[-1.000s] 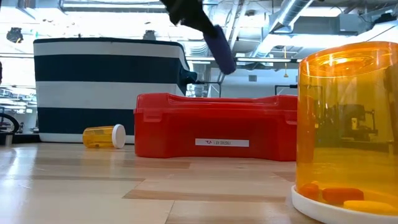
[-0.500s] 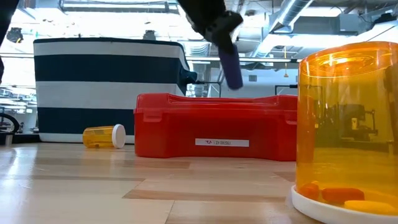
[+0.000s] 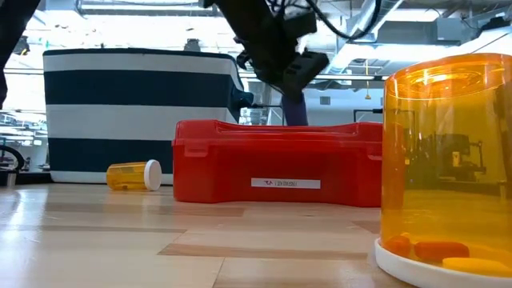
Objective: Pick & place medical supplies in basket/bin
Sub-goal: Put the rolled blue bandage into the transparent bin
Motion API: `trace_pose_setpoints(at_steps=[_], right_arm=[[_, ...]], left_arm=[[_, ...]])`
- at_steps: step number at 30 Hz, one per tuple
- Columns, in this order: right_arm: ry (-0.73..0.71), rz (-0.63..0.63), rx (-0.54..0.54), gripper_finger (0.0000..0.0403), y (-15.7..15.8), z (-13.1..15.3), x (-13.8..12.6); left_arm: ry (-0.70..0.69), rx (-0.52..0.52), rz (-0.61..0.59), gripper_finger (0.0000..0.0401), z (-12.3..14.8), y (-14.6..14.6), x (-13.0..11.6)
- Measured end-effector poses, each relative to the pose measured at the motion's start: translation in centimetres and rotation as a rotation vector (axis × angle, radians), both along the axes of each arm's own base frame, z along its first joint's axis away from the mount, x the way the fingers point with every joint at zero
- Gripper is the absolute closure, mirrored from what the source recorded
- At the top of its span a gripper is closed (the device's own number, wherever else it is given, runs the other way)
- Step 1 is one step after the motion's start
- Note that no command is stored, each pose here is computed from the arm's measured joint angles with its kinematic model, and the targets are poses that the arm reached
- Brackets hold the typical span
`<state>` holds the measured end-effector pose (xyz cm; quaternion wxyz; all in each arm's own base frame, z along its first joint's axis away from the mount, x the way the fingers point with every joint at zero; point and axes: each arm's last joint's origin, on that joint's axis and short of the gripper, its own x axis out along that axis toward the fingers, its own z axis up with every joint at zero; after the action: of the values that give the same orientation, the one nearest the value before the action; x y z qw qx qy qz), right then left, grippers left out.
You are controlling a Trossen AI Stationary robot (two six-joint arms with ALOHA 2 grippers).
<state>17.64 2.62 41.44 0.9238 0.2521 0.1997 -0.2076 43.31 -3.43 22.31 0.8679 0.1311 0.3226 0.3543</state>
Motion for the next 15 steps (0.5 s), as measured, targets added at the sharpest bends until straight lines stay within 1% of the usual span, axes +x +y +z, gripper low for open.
trace_pose_setpoints(at_steps=[5, 8, 12, 15], right_arm=[[0.001, 0.0, 0.0, 0.0221, 0.0, 0.0, 0.0], [0.001, 0.0, 0.001, 0.0221, 0.0, 0.0, 0.0], [0.001, 0.001, 0.001, 0.0221, 0.0, 0.0, 0.0], [0.001, 0.004, 0.003, 0.0221, 0.0, 0.0, 0.0]], left_arm=[[0.005, -0.01, 0.013, 0.0393, -0.6, 0.8, 0.3], [-0.016, -0.055, -0.008, 0.0387, -0.6, 1.5, 0.6], [-0.041, -0.113, 0.002, 0.0364, -0.6, 3.0, 0.7], [-0.045, -0.194, -0.015, 0.0336, -0.8, 4.0, 0.8]])
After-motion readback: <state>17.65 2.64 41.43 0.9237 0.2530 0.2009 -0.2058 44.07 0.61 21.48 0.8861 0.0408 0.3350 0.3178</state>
